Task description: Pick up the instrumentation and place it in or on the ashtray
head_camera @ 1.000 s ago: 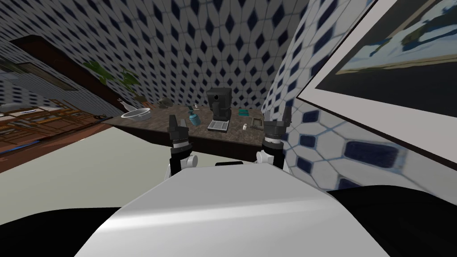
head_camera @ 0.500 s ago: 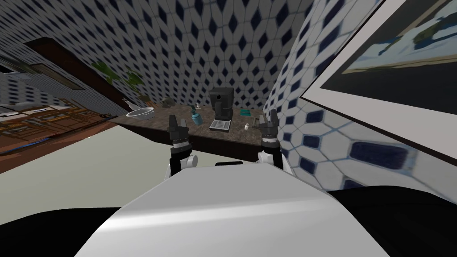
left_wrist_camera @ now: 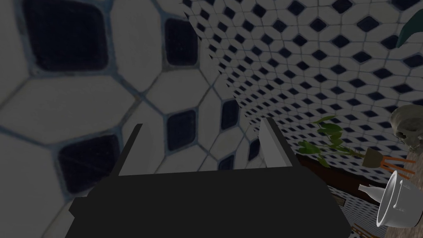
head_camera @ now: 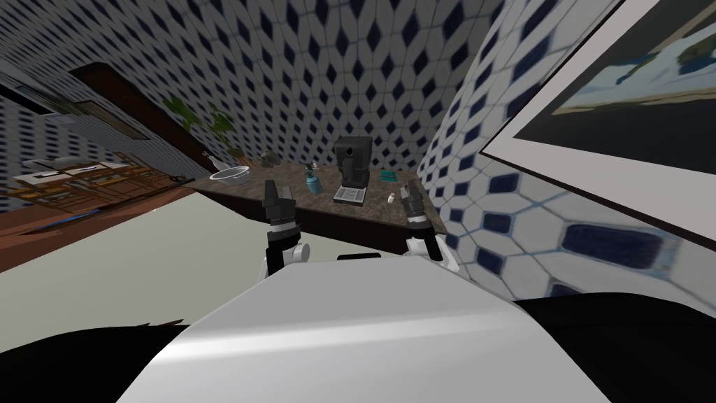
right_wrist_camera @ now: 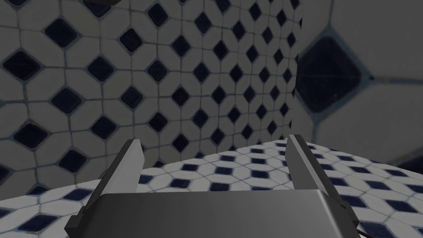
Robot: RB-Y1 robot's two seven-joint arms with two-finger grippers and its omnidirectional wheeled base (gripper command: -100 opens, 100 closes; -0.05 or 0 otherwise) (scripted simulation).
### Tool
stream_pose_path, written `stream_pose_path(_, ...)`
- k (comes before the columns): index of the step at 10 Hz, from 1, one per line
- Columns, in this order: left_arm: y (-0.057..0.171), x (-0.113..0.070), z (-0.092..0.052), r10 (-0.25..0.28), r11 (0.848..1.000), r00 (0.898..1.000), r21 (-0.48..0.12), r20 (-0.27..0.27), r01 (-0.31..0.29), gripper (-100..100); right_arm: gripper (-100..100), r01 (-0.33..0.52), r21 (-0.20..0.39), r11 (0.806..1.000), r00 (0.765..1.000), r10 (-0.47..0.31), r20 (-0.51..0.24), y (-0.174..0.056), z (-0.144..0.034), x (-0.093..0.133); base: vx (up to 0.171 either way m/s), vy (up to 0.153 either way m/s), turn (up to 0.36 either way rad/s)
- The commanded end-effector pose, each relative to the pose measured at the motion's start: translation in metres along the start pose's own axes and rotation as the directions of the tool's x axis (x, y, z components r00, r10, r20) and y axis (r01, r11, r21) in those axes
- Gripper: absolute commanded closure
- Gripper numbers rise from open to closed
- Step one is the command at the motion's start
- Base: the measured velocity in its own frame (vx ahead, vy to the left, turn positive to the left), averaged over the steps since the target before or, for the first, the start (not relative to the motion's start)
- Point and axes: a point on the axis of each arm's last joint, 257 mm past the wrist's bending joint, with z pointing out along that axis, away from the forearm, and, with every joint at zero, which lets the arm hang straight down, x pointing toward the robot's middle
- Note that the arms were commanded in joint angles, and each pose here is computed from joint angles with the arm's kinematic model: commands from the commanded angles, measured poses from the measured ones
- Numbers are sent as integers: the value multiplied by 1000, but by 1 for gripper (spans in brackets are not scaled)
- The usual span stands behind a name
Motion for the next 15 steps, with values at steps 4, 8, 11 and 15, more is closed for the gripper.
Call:
stream_pose_path(4, 0, 0, 0, 0, 1000, 1000, 0, 0, 0, 0, -100, 136, 144, 980, 987, -122, -101, -63, -9, -1, -26, 44, 61)
stream_pose_path(8, 0, 0, 0, 0, 1000, 1000, 0, 0, 0, 0, -100, 288, 260, 921, 949, -239, -205, -123, -23, -13, -25, 54, 71)
stream_pose_path(11, 0, 0, 0, 0, 1000, 1000, 0, 0, 0, 0, -100, 398, 318, 861, 906, -315, -282, -159, -34, -28, -13, 56, 59)
stream_pose_path(15, 0, 0, 0, 0, 1000, 1000, 0, 0, 0, 0, -100, 550, 379, 744, 823, -407, -396, -208, -55, -58, 2, 75, 54)
